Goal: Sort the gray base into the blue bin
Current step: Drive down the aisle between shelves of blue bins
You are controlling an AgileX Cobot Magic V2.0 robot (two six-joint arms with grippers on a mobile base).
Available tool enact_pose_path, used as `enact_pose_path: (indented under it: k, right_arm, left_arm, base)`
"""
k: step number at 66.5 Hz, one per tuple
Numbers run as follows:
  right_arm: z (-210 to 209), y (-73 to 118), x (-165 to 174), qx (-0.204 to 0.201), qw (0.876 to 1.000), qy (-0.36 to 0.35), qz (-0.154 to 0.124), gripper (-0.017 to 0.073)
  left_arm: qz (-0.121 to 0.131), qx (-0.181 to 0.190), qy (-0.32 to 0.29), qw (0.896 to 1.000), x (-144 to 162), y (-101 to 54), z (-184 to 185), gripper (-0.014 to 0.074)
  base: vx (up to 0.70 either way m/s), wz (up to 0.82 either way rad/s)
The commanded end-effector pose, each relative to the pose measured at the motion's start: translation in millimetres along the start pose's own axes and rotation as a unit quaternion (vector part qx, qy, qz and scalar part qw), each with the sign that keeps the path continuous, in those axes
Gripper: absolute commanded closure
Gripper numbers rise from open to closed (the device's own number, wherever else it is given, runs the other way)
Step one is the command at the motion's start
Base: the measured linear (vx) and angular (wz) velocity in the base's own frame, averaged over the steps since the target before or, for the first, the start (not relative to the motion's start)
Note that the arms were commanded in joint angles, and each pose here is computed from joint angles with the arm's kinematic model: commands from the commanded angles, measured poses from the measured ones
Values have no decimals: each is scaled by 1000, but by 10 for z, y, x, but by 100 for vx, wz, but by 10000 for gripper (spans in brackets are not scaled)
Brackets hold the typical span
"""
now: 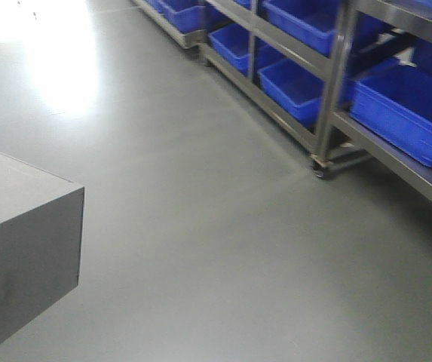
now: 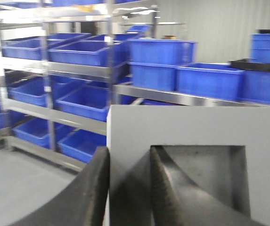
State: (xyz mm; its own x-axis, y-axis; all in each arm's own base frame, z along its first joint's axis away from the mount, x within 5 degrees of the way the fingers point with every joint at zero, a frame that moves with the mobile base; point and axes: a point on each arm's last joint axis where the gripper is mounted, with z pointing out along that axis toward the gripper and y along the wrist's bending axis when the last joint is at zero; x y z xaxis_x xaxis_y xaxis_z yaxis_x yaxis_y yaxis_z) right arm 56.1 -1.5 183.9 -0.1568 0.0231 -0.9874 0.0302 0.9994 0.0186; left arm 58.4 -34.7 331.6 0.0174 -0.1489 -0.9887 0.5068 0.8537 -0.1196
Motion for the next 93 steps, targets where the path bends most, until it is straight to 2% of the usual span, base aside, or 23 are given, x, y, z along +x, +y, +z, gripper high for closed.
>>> enact_pose_path:
  k: [1, 45, 93]
  right_arm:
    - [13, -2, -51, 2, 1000, -26, -9, 564]
    - [13, -2, -51, 2, 1000, -26, -9, 564]
    - [13, -2, -51, 2, 1000, -26, -9, 564]
  left_arm:
    - [-12, 0, -61, 998, -180, -6, -12, 591]
    - [-12, 0, -61, 998, -180, -6, -12, 591]
    - [-12, 0, -61, 998, -180, -6, -12, 591]
  base:
    - [37, 56]
    - [37, 46]
    - [42, -1]
